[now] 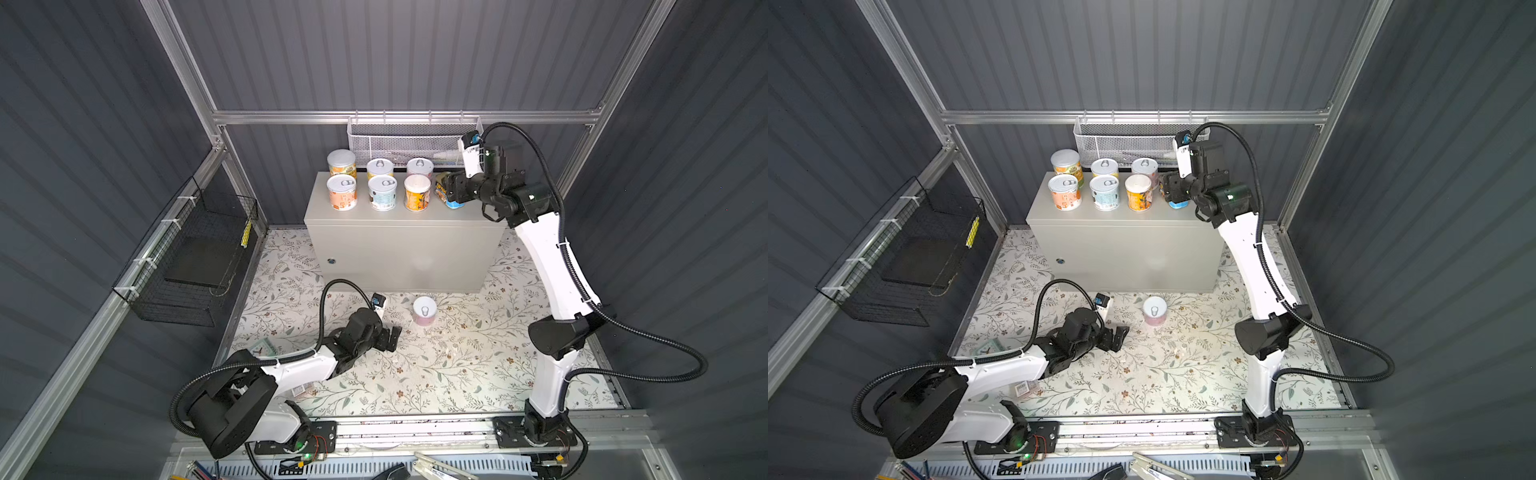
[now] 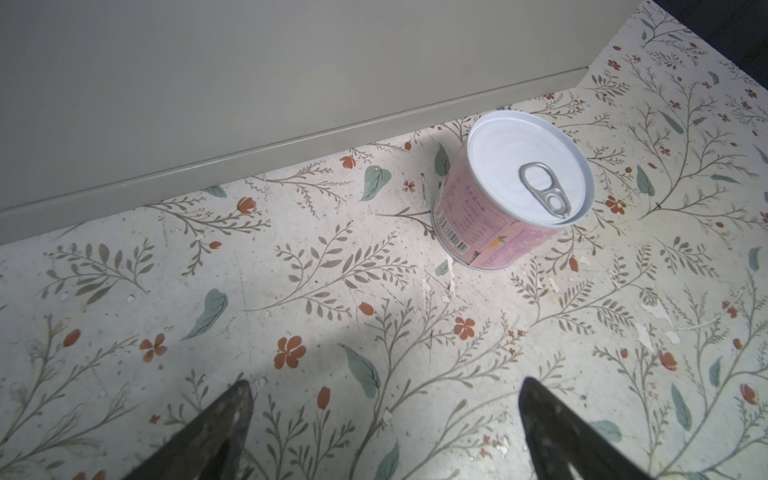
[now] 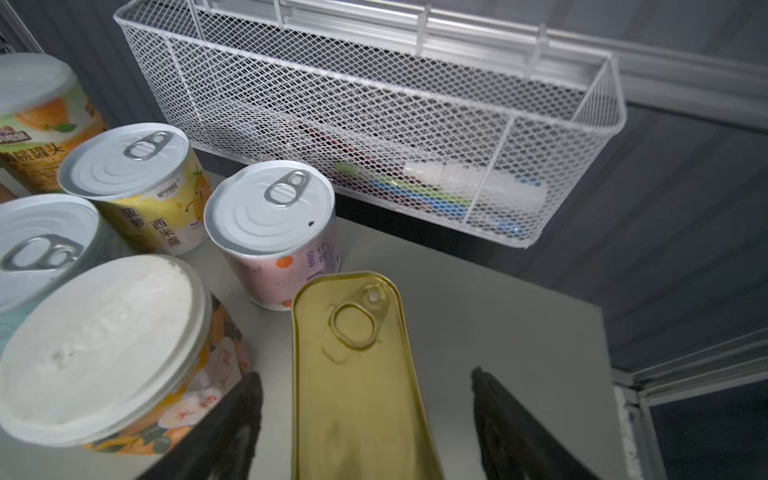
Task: Place and organize the canned foods onto the counter
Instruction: 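Raise the gold tin over the cabinet top beside the cans, then release the gold tin on the cabinet top and draw the right gripper back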
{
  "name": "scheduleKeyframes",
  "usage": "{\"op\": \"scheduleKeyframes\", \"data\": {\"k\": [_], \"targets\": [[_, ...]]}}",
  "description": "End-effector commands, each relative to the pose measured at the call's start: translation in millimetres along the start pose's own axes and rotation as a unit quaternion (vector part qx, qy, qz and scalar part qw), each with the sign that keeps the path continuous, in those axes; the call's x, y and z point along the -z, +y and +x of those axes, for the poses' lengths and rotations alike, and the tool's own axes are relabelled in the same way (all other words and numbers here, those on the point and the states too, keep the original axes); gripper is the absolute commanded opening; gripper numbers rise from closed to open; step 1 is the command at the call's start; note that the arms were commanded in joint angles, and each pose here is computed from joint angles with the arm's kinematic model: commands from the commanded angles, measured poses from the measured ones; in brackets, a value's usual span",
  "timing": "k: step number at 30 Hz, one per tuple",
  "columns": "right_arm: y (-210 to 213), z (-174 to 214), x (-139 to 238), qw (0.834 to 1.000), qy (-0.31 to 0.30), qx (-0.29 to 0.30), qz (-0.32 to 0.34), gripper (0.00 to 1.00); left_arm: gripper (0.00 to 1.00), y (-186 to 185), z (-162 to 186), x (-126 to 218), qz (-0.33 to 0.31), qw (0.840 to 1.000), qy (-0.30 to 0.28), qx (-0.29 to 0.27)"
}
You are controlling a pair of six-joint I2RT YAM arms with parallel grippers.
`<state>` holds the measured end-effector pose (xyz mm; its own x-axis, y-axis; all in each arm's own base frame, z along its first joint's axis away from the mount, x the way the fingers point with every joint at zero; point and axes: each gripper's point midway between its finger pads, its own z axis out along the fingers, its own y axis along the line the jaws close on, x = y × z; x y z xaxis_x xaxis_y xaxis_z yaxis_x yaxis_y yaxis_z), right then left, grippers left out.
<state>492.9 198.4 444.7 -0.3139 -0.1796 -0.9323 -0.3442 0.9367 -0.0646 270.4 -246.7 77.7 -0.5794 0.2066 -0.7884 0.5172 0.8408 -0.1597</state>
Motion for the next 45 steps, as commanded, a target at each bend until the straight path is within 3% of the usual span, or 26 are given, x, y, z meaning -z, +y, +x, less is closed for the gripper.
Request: {"op": "scheduleKeyframes", "data": {"k": [1,5,11,16,23,31,41,45], "targets": [[-5,-26,15,0.999,-0.044,0.004,0.006,0.92,1.0,-4,-12,1,0.003,1.0,-0.011,-0.004],[-5,-33,34,0.998,-0.058,-0.002,0.003,0.98,1.0,-3,-12,0,0.001,1.0,-0.009,-0.005],[-11,-25,88,0.995,-0.088,-0.036,0.012,0.99,1.0,-4,-13,2,0.005,1.0,-0.012,-0.004],[-12,5,145,0.991,-0.117,-0.062,0.006,0.99,1.0,-6,-16,6,0.012,1.0,-0.018,-0.003],[-17,74,200,0.991,-0.089,-0.097,0.011,0.99,1.0,-15,-14,5,0.037,0.999,-0.018,-0.006],[-21,197,201,0.991,-0.007,-0.126,0.043,0.99,1.0,-13,-12,3,0.031,0.999,-0.016,-0.009],[-4,273,190,0.98,0.019,-0.199,0.007,0.99,1.0,-23,-14,-9,0.05,0.999,0.002,-0.004],[5,307,177,0.971,0.042,-0.235,-0.006,0.99,1.0,-27,-26,-9,0.055,0.998,-0.005,0.032]]}}
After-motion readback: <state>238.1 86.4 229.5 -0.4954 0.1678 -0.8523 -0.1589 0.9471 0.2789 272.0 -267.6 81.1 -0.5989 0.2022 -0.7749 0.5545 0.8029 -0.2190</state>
